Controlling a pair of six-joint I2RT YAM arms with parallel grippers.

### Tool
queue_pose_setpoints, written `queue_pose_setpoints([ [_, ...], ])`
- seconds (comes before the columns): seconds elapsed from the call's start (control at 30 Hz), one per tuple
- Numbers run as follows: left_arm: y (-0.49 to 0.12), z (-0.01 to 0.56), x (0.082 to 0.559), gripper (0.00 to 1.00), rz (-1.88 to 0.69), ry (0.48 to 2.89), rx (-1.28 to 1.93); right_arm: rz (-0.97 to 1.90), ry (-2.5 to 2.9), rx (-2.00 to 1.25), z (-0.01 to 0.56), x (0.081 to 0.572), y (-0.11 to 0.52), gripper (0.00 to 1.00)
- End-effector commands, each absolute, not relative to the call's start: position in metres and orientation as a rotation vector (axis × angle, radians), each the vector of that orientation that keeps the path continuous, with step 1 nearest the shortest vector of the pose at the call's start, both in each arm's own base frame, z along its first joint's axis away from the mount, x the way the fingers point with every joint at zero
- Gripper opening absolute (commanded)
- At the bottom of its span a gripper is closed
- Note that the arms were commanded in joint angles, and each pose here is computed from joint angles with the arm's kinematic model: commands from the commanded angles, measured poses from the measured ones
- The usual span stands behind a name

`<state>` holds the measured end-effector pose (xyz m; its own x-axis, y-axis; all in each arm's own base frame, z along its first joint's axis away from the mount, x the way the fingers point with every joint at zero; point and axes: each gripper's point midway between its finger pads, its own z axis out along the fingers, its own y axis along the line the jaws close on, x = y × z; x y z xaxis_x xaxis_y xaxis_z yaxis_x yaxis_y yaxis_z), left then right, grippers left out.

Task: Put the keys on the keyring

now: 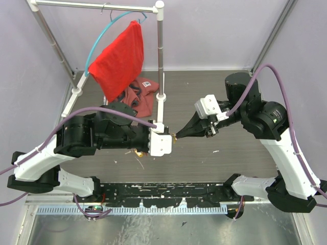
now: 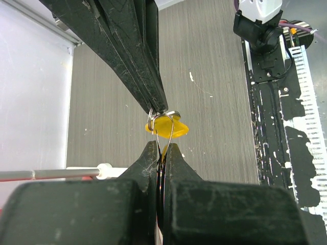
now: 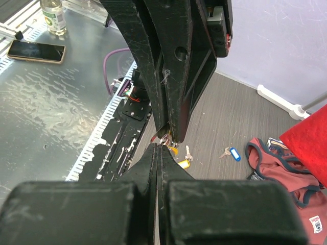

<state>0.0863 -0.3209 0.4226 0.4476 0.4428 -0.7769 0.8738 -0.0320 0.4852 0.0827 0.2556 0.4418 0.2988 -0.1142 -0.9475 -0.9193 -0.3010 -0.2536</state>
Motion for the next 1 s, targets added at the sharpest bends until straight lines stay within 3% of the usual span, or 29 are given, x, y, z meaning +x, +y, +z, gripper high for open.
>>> queue_pose_setpoints([
  [0.0,-0.317,0.448,0.091,0.0,-0.511,1.118,1.581,1.14,0.867,-1.666,0.457,0.066,0.249,0.01],
  [0.97,-0.306,0.445,0.099,0.0,-0.456,1.146,1.547,1.082,0.906,-1.646,0.457,0.07,0.246,0.01],
])
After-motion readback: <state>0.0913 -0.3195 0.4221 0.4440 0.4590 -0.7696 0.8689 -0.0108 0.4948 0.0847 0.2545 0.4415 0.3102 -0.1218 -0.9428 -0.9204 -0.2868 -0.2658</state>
